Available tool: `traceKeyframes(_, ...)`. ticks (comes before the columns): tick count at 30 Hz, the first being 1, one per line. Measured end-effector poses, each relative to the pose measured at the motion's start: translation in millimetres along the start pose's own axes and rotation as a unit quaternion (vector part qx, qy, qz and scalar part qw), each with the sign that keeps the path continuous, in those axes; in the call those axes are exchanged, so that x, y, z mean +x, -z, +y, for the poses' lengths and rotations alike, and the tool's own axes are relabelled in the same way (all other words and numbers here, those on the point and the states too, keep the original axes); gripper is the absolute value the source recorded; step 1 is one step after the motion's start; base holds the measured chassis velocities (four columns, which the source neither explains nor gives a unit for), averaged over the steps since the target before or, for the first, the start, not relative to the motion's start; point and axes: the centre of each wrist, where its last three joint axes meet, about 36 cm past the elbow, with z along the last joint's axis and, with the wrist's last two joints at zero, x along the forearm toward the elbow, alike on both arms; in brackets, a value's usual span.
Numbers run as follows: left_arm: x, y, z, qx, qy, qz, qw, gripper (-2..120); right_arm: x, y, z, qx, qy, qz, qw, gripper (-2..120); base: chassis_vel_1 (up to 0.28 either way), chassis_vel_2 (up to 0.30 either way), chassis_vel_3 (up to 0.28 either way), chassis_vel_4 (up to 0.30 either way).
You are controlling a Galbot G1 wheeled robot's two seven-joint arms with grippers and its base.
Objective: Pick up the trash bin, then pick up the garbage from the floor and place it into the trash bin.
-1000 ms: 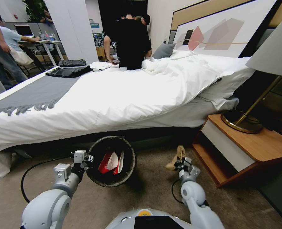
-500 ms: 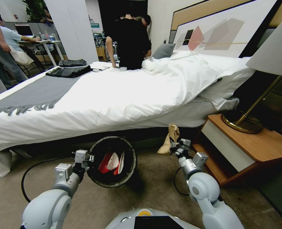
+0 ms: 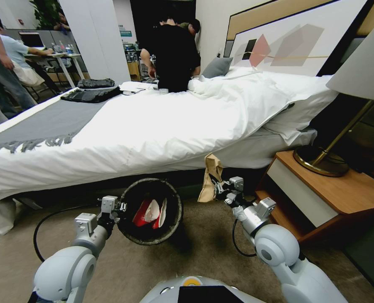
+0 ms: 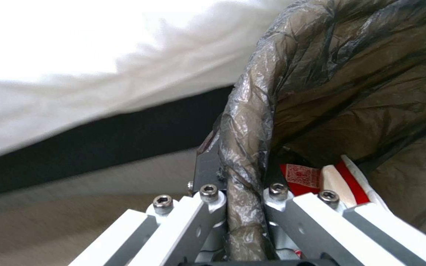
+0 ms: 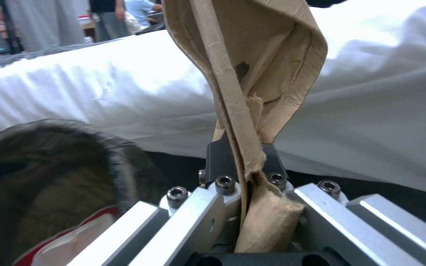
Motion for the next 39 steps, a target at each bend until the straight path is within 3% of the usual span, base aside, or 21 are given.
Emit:
traceKeyframes(8,0.2,2.4,-0.2,-0.002,0.001,-0.006,1.0,1,2.6,8.8,13.2,0.004,0.048,-0.005,0.999,0,0.0,0.0,0.0,0.0)
traceKeyframes(13,-4.9,3.9,-3.0,0.02,0.002,-0.017,0.9996,1,2.1,13.1,16.6,0.019,0.077,-0.007,0.997,0,0.0,0.0,0.0,0.0)
traceKeyframes(24,-14.7,6.2,-5.8,0.017,0.001,-0.023,0.9996,1,-18.0,-8.2,37.2,0.02,0.139,0.013,0.99,0,0.0,0.0,0.0,0.0)
traceKeyframes(39,-20.5,5.8,-6.8,0.017,-0.004,-0.023,0.9996,1,-49.0,-22.0,57.6,0.023,0.169,0.036,0.985,0,0.0,0.0,0.0,0.0)
